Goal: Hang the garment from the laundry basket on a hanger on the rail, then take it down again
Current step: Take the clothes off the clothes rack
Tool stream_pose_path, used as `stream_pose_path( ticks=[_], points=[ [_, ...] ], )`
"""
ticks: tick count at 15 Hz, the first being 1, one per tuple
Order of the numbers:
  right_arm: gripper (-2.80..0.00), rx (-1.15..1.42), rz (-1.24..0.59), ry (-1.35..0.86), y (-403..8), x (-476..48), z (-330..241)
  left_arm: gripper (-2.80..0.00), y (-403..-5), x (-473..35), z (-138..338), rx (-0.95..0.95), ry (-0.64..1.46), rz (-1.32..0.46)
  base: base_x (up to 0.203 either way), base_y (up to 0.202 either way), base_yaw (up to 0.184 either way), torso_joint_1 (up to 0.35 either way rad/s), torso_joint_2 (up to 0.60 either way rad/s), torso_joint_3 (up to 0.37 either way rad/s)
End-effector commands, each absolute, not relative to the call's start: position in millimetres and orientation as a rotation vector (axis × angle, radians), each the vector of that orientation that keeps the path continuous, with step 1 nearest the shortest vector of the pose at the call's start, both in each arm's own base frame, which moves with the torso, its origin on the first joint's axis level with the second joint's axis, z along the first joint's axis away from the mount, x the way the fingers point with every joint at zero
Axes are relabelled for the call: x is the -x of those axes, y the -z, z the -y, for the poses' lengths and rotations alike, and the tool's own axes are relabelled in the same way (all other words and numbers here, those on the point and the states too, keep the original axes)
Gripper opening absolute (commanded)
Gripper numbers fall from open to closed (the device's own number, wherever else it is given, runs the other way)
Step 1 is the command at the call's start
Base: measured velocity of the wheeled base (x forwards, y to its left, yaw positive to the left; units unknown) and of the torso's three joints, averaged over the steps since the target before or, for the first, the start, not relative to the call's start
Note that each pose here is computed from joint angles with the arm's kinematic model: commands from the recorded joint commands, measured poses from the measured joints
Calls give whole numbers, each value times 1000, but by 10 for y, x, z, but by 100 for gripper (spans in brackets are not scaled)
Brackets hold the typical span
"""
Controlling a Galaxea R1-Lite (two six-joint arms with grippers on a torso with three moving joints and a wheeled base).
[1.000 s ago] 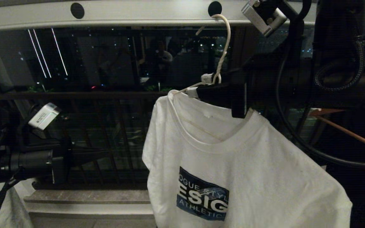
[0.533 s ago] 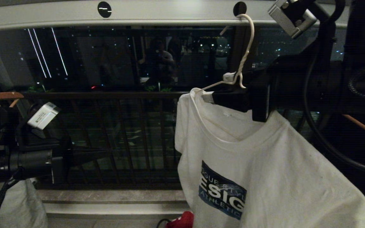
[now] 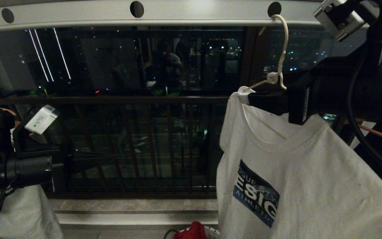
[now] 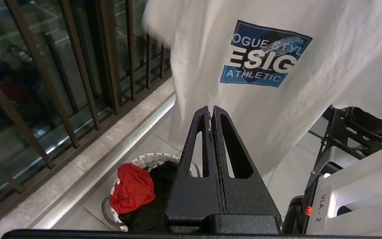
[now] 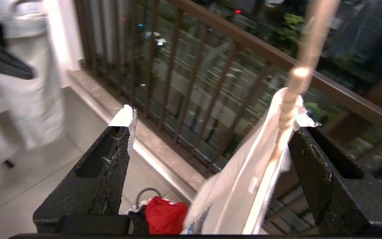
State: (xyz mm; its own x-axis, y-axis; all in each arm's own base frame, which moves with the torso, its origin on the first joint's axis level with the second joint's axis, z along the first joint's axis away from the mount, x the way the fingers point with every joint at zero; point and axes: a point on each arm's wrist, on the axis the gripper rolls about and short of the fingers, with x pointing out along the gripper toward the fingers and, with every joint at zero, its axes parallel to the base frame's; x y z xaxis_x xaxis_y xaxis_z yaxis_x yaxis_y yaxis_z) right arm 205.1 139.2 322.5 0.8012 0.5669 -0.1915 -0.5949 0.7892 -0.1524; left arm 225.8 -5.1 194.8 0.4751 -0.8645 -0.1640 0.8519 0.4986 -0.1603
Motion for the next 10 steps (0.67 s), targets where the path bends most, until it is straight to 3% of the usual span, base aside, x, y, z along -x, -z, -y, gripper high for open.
stream_pose_path(
  ticks=[1, 10],
  points=[
    [0, 210, -141, -603, -3221, -2080, -1353, -280, -1981, -2228, 53, 50, 1055, -220, 0, 0, 0, 0, 0, 0],
    [0, 200, -112, -590, -3265, -2008, -1319, -280, -1963, -2228, 54, 54, 1056, -226, 0, 0, 0, 0, 0, 0]
  ],
)
